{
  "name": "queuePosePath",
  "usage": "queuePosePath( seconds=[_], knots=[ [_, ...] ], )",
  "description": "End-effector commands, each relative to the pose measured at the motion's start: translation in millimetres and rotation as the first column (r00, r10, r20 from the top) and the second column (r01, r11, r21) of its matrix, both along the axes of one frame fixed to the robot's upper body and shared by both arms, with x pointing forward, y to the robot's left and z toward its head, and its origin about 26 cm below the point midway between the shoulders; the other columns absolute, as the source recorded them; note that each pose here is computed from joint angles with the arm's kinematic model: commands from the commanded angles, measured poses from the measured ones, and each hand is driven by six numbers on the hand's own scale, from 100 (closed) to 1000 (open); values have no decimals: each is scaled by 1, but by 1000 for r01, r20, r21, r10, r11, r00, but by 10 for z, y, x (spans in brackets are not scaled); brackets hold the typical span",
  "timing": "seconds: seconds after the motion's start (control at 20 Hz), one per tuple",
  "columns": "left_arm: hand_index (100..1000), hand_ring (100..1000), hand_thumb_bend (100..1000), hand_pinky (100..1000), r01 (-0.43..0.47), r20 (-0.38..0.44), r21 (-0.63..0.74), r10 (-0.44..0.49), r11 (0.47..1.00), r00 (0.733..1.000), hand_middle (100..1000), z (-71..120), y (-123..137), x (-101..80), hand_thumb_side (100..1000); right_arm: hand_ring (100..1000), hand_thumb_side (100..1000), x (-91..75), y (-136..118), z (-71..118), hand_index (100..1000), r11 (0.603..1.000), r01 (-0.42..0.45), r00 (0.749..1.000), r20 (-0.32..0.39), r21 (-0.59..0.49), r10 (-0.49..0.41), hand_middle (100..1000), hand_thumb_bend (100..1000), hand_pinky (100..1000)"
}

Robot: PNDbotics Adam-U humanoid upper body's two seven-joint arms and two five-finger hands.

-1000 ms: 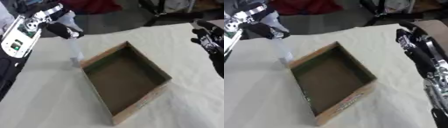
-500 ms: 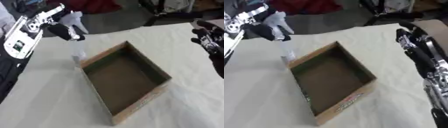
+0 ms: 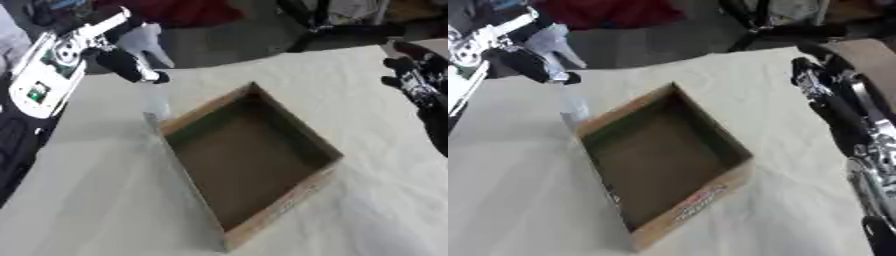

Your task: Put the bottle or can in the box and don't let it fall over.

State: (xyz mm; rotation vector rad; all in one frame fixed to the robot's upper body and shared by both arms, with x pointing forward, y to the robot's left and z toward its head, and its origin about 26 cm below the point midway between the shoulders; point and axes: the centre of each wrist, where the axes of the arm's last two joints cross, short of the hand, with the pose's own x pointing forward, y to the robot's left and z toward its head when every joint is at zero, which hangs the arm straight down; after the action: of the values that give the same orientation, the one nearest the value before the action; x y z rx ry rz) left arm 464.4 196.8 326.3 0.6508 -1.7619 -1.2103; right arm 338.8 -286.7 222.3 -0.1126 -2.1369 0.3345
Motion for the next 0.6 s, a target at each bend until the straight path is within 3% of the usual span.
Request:
queuePosePath(
  seconds=[0.05, 0.4, 0.45, 0.6],
  knots=[
    [281, 245, 645, 100, -12, 57, -7, 12, 1000, 998, 336, 154, 12, -27, 100, 948, 550, -11, -23, 64, 896, 1000, -2, 1000, 20, -4, 2, 1000, 100, 896],
    [224, 189, 660, 100, -14, 76, -3, 14, 1000, 997, 274, 147, -3, -27, 100, 947, 551, -11, -26, 67, 896, 1000, -4, 1000, 21, -3, 4, 1000, 100, 897],
    [168, 138, 676, 100, -14, 77, -2, 14, 1000, 997, 218, 148, -4, -27, 100, 946, 553, -11, -27, 67, 897, 1000, -4, 1000, 21, -3, 4, 1000, 100, 897],
    [153, 117, 651, 100, -9, 95, 10, 7, 1000, 995, 194, 149, -13, -31, 100, 946, 553, -10, -28, 65, 897, 1000, -4, 1000, 21, -1, 4, 1000, 100, 898]
  ],
)
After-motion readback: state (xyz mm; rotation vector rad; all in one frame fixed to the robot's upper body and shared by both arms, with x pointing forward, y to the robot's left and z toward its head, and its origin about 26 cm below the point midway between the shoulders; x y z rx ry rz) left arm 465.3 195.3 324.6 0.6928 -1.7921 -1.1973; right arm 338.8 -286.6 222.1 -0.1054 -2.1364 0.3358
